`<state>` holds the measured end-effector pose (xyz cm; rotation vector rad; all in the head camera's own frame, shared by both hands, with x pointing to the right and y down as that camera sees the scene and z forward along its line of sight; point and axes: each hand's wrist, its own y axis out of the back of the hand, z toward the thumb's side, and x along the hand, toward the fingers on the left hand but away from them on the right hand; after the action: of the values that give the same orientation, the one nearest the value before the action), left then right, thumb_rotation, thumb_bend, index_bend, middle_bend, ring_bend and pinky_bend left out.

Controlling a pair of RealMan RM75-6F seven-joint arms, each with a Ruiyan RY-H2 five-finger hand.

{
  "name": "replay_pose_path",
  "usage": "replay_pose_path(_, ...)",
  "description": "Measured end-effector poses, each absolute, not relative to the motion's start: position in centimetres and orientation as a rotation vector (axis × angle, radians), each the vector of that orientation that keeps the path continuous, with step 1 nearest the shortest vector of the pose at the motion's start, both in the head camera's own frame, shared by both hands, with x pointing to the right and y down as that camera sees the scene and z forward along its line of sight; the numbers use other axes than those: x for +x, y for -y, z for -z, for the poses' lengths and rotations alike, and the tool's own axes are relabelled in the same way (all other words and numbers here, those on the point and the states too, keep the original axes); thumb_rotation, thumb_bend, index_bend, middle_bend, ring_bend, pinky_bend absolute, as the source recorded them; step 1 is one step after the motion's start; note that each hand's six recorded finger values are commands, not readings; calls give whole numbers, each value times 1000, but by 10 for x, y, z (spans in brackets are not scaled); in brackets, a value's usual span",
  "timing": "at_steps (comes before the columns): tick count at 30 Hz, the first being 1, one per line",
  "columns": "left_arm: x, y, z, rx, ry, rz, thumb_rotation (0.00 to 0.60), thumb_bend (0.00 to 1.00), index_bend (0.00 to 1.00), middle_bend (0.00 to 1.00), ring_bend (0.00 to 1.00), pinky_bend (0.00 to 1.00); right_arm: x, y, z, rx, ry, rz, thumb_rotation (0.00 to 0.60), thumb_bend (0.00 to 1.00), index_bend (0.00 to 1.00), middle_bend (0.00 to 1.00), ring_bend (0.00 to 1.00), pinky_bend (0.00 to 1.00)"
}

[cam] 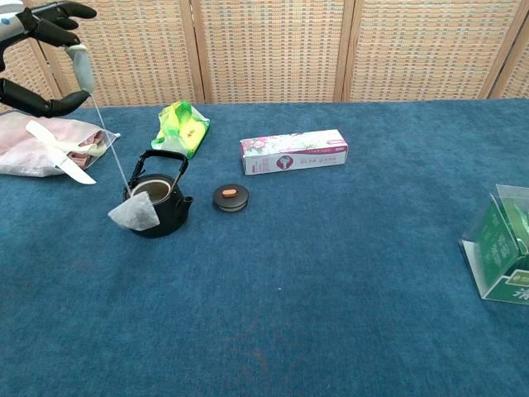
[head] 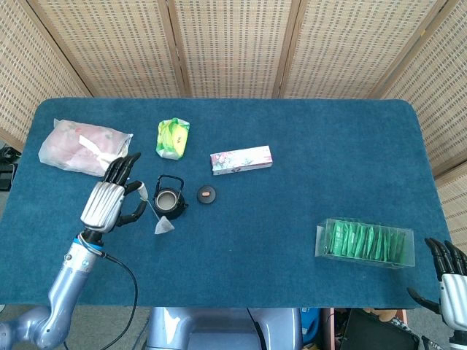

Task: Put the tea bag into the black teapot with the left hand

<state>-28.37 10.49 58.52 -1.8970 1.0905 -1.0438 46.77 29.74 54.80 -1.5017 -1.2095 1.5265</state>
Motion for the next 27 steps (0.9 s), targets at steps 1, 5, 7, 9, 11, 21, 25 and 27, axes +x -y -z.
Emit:
replay_pose_path(1, -283, -101, -584, -1891, -1096, 1042, 600, 512, 646, 0, 0, 0, 468, -298, -548, -1502, 1210, -1528, 600, 8, 118, 197, 82, 156)
replay_pose_path(5, -281, -90, -582, -1875, -1102, 1038, 600, 511, 646, 0, 0, 0, 468, -298, -549, -1503, 1210, -1529, 600, 8, 118, 197, 82, 157)
replay_pose_path(7, -279, -85, -583, -1872, -1102, 1044, 600, 512, 646, 0, 0, 0, 468, -298, -549, -1504, 1211, -1530, 600, 8, 118, 197, 82, 157)
replay_pose_path(9, -278, -81, -586, -1868, -1098, 1057, 600, 512, 646, 0, 0, 0, 468, -298, -549, -1504, 1211, -1530, 600, 9, 118, 197, 82, 157)
replay_pose_path(11, -277, -79, -590, -1864, -1088, 1073, 600, 512, 646, 0, 0, 0, 468, -298, -549, -1502, 1211, -1533, 600, 9, 118, 197, 82, 157)
replay_pose_path(21, -278, -87, -619, -1871, -1005, 1163, 600, 512, 646, 0, 0, 0, 470, -299, -550, -1500, 1210, -1545, 600, 9, 118, 197, 82, 157)
replay_pose_path(25, -279, -89, -622, -1869, -1001, 1169, 600, 512, 646, 0, 0, 0, 470, -299, -550, -1501, 1210, -1547, 600, 8, 118, 197, 82, 156)
replay_pose_path(27, -279, -90, -622, -1874, -994, 1171, 600, 511, 646, 0, 0, 0, 470, -299, -551, -1501, 1209, -1549, 600, 8, 118, 197, 82, 156)
